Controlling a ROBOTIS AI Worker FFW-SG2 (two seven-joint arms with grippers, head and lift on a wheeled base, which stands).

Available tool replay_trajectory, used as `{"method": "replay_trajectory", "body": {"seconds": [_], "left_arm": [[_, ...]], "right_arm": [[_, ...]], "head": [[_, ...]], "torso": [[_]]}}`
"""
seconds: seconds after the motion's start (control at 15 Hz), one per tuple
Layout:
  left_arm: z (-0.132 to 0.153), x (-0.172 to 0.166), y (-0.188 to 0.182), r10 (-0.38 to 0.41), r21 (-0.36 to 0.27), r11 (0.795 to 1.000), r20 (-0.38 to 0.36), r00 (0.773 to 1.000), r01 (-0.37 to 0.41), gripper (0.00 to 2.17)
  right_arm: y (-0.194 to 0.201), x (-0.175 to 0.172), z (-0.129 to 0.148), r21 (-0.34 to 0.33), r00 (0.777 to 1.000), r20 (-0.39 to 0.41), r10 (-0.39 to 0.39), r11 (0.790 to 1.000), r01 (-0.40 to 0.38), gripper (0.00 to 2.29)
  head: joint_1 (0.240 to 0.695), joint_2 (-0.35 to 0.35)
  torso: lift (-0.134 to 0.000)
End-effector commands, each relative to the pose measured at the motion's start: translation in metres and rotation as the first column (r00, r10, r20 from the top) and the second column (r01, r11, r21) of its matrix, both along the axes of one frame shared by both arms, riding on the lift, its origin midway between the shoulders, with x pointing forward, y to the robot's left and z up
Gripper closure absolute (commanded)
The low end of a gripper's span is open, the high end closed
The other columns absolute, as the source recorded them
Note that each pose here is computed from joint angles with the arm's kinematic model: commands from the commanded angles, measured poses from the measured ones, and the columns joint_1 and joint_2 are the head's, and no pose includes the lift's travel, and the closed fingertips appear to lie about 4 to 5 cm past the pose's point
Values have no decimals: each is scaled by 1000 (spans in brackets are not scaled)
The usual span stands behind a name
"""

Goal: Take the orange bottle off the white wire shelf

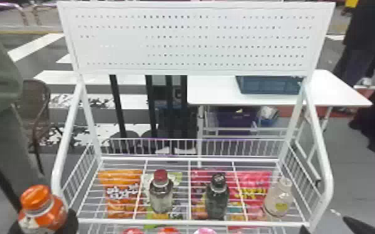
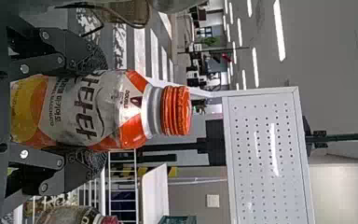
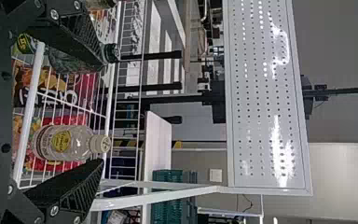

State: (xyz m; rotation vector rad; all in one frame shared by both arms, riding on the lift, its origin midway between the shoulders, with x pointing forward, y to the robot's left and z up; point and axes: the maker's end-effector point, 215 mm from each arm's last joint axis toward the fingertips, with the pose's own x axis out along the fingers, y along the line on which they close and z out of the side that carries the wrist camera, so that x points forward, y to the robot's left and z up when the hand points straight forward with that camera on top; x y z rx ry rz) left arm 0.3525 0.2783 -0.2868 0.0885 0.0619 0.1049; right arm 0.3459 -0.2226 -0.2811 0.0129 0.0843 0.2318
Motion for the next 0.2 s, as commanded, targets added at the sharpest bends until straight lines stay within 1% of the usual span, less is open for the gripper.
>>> {"method": "replay_trajectory", "body": {"seconds": [0.0,0.13], "left_arm": [[0,0,0,1,1,1000,2,1000,-1,988],[-12,7,1,8,-2,1000,0,1000,-8,988]], "right_arm": [[0,0,0,-2,1000,0,1,1000,-1,154],[0,1,-3,0,1000,-3,1,1000,-1,154]], "head": [[499,0],[499,0]], "torso": [[0],[0]]}}
